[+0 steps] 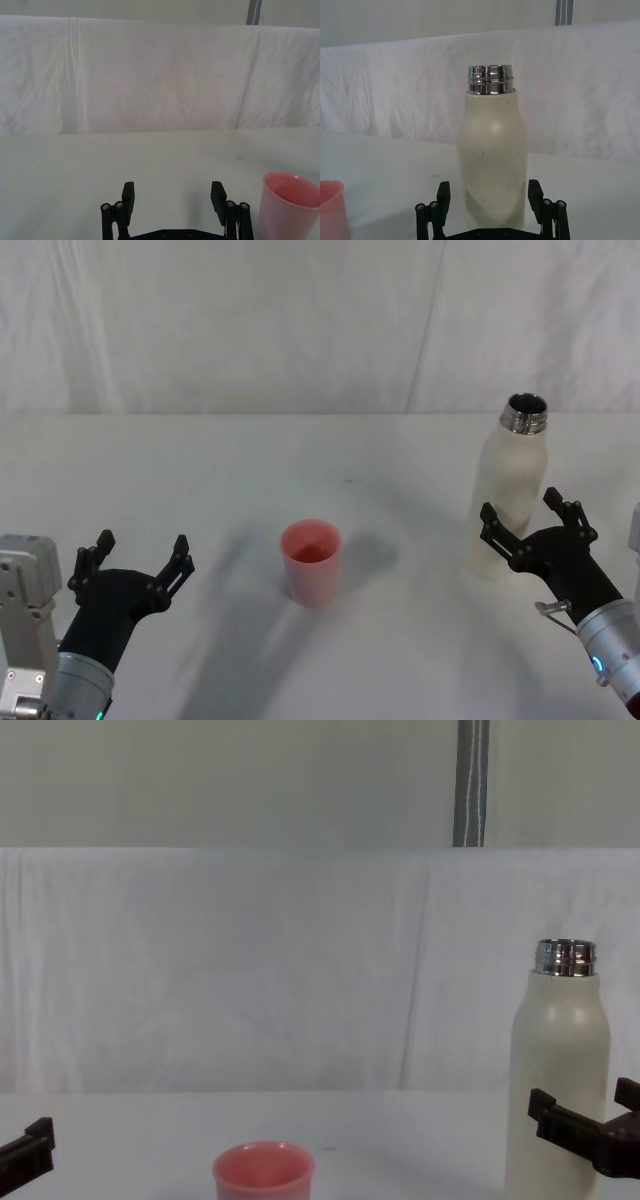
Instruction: Grasp the thermos with one hand and pour water into the cup lid.
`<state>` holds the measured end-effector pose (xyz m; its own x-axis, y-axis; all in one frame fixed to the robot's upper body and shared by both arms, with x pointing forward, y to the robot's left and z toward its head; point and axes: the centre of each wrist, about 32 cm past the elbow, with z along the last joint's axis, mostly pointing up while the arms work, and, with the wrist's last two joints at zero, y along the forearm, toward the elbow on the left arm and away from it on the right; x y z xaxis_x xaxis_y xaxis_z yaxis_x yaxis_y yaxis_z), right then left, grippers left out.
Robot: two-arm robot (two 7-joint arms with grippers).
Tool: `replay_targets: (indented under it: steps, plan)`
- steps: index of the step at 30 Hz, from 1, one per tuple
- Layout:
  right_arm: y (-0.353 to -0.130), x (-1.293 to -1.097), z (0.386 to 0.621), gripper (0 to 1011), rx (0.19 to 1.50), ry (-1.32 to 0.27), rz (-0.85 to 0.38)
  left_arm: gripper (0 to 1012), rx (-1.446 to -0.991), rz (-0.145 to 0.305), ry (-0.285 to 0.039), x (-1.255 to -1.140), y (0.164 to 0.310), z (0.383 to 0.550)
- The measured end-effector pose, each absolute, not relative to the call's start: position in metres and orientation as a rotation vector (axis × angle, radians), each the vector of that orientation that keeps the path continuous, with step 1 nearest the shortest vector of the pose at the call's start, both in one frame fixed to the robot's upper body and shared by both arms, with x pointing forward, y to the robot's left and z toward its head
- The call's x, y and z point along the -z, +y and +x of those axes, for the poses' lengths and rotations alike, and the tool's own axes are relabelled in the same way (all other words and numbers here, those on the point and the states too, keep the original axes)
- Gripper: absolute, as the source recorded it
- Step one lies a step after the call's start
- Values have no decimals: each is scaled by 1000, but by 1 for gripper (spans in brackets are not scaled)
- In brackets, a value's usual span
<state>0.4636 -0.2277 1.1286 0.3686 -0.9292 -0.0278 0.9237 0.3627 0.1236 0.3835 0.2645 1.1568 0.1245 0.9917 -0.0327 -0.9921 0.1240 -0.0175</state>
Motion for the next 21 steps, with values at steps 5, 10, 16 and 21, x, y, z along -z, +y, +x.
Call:
replay_targets:
  steps: [5, 10, 16, 21]
  plan:
    - [-228, -1128, 466, 1001, 1193, -52, 125, 1001, -1446, -38, 14, -1157, 265, 384]
    - [-229, -1128, 470, 1001, 1191, -56, 126, 1001, -1446, -38, 14, -1157, 265, 384]
    - [-229, -1129, 473, 1001, 1188, -58, 128, 1001, -1446, -38, 14, -1157, 265, 384]
    - [-228, -1129, 477, 1001, 1184, -56, 129, 1001, -1446, -38, 14, -1157, 265, 384]
